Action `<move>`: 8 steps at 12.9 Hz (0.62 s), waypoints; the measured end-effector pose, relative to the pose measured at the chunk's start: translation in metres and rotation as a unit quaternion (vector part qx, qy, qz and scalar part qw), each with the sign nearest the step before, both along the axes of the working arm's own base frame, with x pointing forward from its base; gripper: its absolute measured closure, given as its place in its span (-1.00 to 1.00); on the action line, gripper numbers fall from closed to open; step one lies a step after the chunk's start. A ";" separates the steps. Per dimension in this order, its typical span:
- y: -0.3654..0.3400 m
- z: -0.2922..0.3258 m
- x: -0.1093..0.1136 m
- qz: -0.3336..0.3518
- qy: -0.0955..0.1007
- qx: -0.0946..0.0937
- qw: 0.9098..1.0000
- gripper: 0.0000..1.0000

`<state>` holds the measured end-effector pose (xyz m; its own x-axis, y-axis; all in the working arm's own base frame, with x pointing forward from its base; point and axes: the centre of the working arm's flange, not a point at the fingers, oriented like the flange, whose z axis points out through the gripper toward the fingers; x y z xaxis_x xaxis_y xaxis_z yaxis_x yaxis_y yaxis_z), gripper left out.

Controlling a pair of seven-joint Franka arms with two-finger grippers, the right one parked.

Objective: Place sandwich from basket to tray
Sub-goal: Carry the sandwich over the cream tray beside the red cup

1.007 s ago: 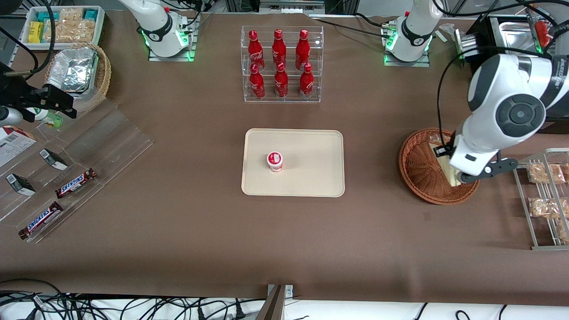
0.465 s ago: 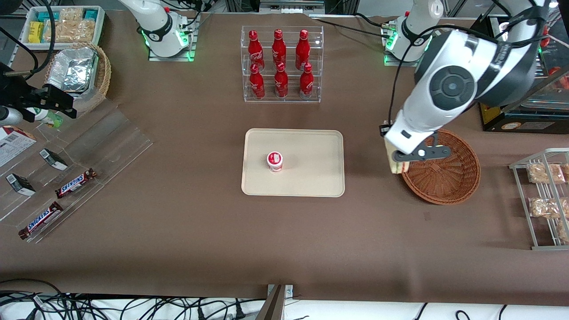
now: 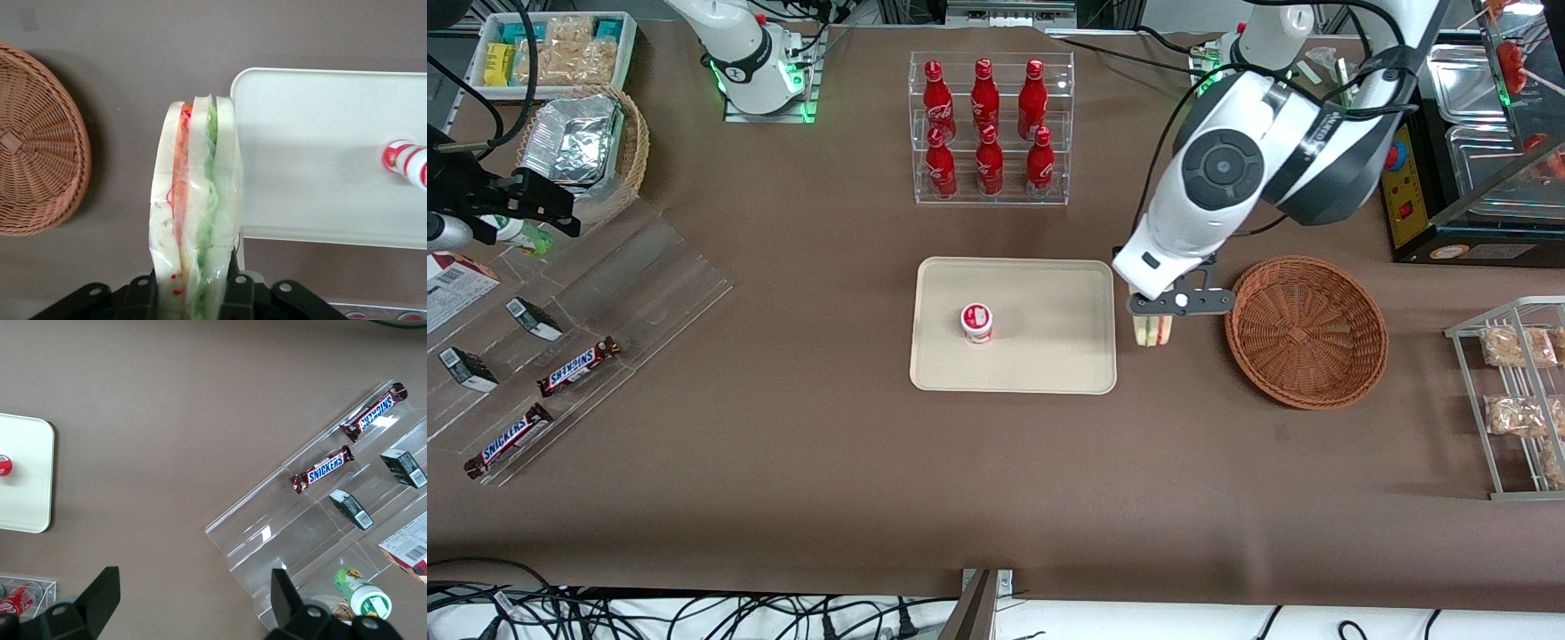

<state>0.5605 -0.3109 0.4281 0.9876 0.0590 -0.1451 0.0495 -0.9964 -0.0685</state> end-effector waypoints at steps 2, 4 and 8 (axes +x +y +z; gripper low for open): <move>-0.020 -0.011 -0.005 0.015 -0.015 -0.010 1.000 0.33; -0.038 -0.036 -0.013 0.029 -0.031 -0.022 0.999 0.33; -0.075 -0.094 -0.037 0.035 -0.067 0.007 0.997 0.33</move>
